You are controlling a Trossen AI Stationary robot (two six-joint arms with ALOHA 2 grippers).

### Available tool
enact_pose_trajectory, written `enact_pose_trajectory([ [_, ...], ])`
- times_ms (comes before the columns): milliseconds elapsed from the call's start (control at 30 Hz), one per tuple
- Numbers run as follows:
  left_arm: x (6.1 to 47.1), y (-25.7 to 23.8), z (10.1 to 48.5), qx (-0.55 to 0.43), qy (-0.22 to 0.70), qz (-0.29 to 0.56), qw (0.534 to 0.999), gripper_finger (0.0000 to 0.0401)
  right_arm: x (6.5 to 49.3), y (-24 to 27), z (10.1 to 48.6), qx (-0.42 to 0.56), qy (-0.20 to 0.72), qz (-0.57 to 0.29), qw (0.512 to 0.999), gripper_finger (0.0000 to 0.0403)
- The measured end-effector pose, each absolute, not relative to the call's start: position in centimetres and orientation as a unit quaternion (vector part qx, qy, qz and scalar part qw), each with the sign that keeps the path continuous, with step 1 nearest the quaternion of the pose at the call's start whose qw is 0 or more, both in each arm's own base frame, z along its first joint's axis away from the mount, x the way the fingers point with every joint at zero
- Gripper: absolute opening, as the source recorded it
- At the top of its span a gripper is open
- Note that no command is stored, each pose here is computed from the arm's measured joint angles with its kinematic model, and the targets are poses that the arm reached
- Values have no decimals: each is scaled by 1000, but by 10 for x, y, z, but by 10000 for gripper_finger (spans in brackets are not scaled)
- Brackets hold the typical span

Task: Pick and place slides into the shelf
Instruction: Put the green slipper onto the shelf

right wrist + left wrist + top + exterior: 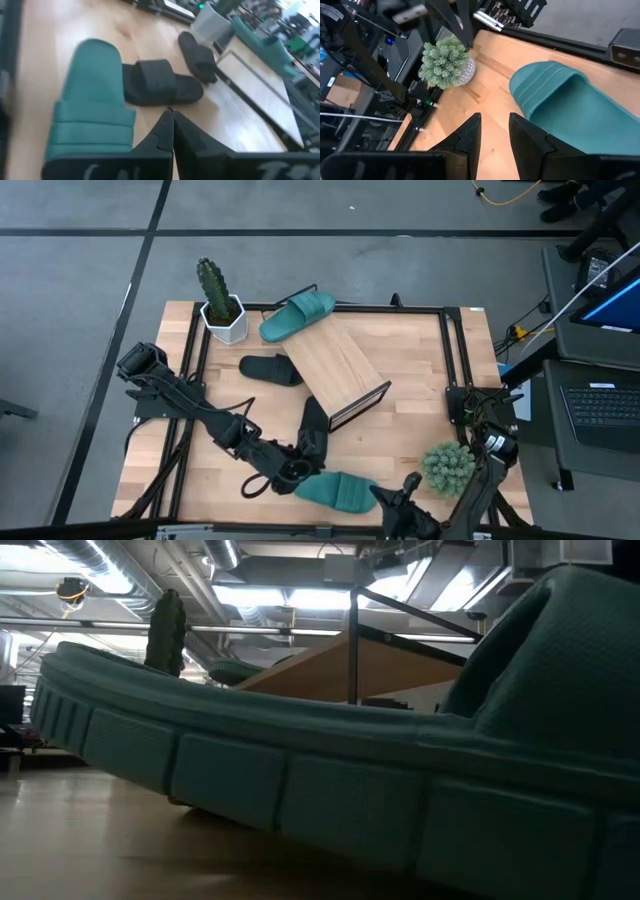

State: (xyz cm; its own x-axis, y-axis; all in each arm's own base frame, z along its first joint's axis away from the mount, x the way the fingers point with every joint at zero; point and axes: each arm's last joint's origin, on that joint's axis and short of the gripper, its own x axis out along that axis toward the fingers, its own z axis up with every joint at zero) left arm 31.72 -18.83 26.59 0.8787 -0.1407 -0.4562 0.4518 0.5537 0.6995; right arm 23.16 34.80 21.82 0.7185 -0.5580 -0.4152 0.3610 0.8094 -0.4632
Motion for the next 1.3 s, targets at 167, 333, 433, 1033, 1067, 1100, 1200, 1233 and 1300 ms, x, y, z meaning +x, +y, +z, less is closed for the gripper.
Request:
enact_pose_trajectory([
  [167,317,-188,266,431,179,-167,868,92,231,341,199,-154,270,-276,910,0],
  [333,318,-186,266,429,182,-158,870,92,235,341,186,-127,262,-275,916,0],
  [433,319,-185,266,429,183,-156,871,92,236,342,179,-109,258,-272,920,0],
  [1033,319,-185,266,418,186,-153,876,92,235,316,272,-140,260,-206,933,0],
  [1067,319,-185,266,418,186,-153,876,92,233,309,281,-141,267,-199,932,0],
  [1100,319,-185,266,418,186,-153,876,92,232,303,288,-145,271,-195,931,0],
  [1200,319,-185,266,418,186,-153,876,92,230,280,308,-165,286,-173,928,0],
  [1233,319,-185,266,416,186,-153,877,92,228,271,315,-166,292,-162,928,0],
  [1300,319,-185,266,407,188,-151,881,92,224,254,325,-159,289,-144,933,0],
])
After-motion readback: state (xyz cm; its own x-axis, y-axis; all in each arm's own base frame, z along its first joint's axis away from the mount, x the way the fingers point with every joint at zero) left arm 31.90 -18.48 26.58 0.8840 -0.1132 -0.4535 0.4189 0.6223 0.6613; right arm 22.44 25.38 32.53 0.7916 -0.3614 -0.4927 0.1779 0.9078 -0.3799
